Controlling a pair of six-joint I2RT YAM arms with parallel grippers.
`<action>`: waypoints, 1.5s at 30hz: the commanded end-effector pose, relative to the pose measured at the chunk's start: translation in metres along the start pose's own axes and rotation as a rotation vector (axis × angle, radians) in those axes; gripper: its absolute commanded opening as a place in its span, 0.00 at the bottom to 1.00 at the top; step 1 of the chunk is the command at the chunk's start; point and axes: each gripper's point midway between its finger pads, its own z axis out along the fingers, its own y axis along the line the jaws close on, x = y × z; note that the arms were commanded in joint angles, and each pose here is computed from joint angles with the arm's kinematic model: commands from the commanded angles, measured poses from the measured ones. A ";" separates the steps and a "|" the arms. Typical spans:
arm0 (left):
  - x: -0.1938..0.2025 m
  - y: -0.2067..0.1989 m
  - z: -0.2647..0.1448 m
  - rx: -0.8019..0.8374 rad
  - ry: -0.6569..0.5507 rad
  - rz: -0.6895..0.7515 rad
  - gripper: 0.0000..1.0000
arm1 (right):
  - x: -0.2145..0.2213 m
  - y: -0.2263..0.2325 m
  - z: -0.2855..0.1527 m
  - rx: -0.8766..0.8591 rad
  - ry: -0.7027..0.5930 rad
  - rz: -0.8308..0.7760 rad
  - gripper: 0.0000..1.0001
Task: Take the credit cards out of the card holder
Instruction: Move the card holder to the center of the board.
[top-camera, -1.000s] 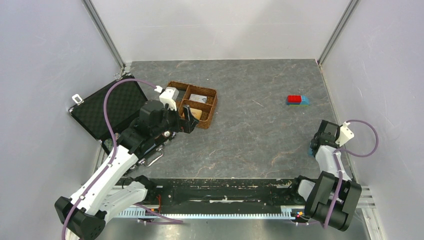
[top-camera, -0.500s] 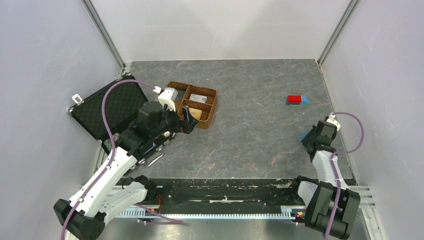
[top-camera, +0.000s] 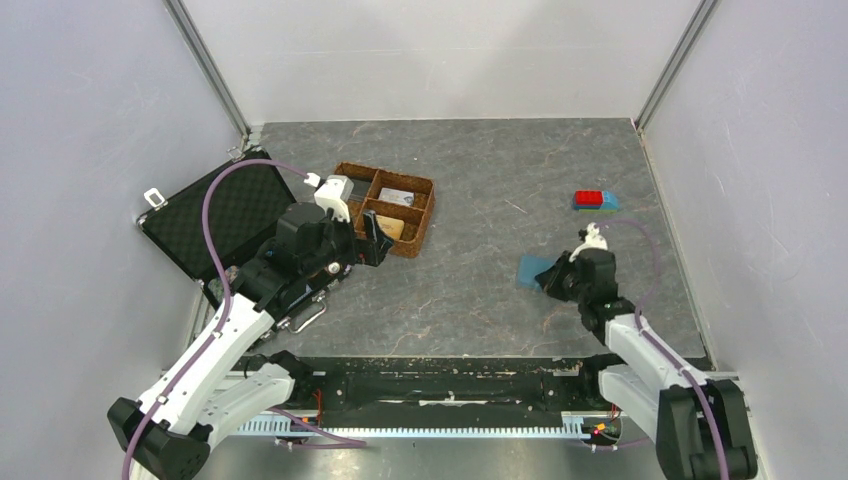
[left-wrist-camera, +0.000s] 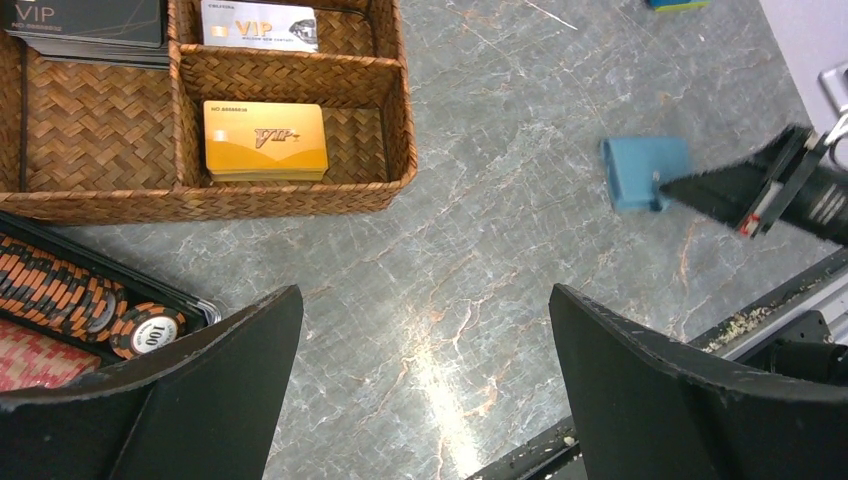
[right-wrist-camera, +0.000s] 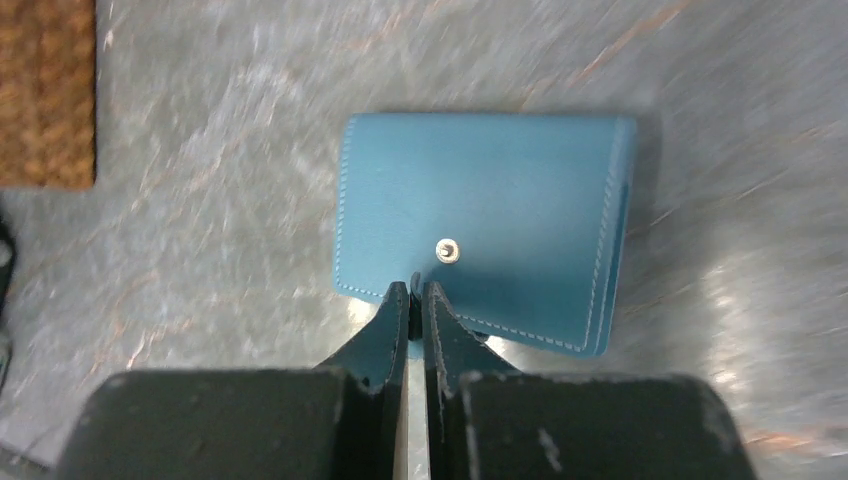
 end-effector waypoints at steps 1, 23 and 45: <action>-0.012 0.001 -0.006 -0.024 -0.057 -0.043 1.00 | 0.014 0.041 -0.002 -0.114 -0.046 0.131 0.01; -0.004 -0.005 -0.011 0.007 -0.033 -0.085 1.00 | 0.055 0.149 -0.038 -0.316 0.133 -0.437 0.48; 0.011 -0.011 -0.010 0.042 0.015 -0.150 1.00 | 0.055 0.090 -0.007 -0.162 0.218 -0.539 0.67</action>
